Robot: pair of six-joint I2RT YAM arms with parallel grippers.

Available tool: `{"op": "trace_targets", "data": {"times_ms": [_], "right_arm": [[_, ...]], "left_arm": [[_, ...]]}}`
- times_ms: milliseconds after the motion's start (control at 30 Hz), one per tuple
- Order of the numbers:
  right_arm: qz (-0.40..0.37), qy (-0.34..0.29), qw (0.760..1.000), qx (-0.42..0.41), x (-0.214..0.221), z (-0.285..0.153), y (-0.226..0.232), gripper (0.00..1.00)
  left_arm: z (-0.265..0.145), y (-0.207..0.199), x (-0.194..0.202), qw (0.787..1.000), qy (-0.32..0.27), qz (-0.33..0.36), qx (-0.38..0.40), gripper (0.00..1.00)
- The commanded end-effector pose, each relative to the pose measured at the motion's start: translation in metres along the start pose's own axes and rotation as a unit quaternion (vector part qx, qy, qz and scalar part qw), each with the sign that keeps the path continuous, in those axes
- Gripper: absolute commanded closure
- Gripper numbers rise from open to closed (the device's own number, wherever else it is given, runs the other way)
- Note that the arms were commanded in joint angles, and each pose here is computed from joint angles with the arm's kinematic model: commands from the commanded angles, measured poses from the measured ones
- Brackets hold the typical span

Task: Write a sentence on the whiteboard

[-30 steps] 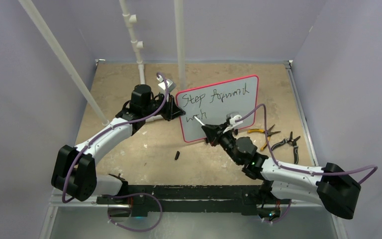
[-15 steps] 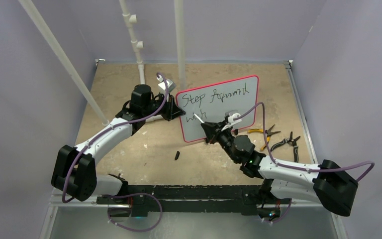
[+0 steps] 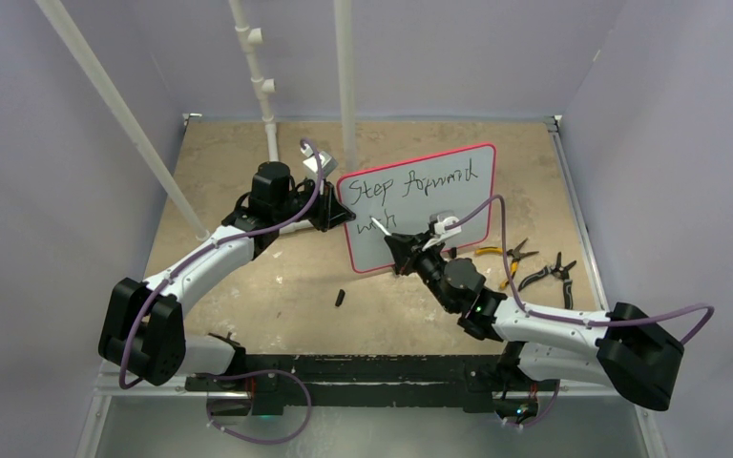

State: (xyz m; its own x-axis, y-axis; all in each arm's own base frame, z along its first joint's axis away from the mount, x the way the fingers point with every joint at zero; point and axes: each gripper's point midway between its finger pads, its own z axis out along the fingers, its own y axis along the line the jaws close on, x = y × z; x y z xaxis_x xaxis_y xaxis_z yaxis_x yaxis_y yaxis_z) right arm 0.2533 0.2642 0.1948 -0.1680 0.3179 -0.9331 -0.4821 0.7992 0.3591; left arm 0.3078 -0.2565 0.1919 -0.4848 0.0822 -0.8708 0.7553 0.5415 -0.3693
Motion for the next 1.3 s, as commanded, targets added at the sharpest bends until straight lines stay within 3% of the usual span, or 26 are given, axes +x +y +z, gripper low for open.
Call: {"op": "trace_targets", "data": {"times_ms": [0,267,567,833,1267], "right_arm": [[0.010,-0.028,0.999,0.017,-0.020,0.007,0.001,1.00],[0.006,-0.028,1.000,0.004,-0.020,0.006,0.004,1.00],[-0.012,-0.064,0.995,-0.077,-0.050,-0.016,0.027,1.00],[-0.029,-0.024,0.999,-0.007,-0.042,-0.023,-0.002,1.00],[-0.001,-0.067,0.995,0.077,-0.069,-0.038,-0.071,1.00]], "left_arm": [[0.002,0.004,0.027,0.999,0.046,-0.023,-0.017,1.00],[0.002,0.004,0.027,0.998,0.046,-0.024,-0.017,1.00],[0.002,0.005,0.026,0.999,0.044,-0.023,-0.022,1.00],[0.002,0.006,0.026,0.998,0.044,-0.023,-0.024,1.00],[0.001,0.005,0.025,0.999,0.042,-0.021,-0.024,1.00]]}}
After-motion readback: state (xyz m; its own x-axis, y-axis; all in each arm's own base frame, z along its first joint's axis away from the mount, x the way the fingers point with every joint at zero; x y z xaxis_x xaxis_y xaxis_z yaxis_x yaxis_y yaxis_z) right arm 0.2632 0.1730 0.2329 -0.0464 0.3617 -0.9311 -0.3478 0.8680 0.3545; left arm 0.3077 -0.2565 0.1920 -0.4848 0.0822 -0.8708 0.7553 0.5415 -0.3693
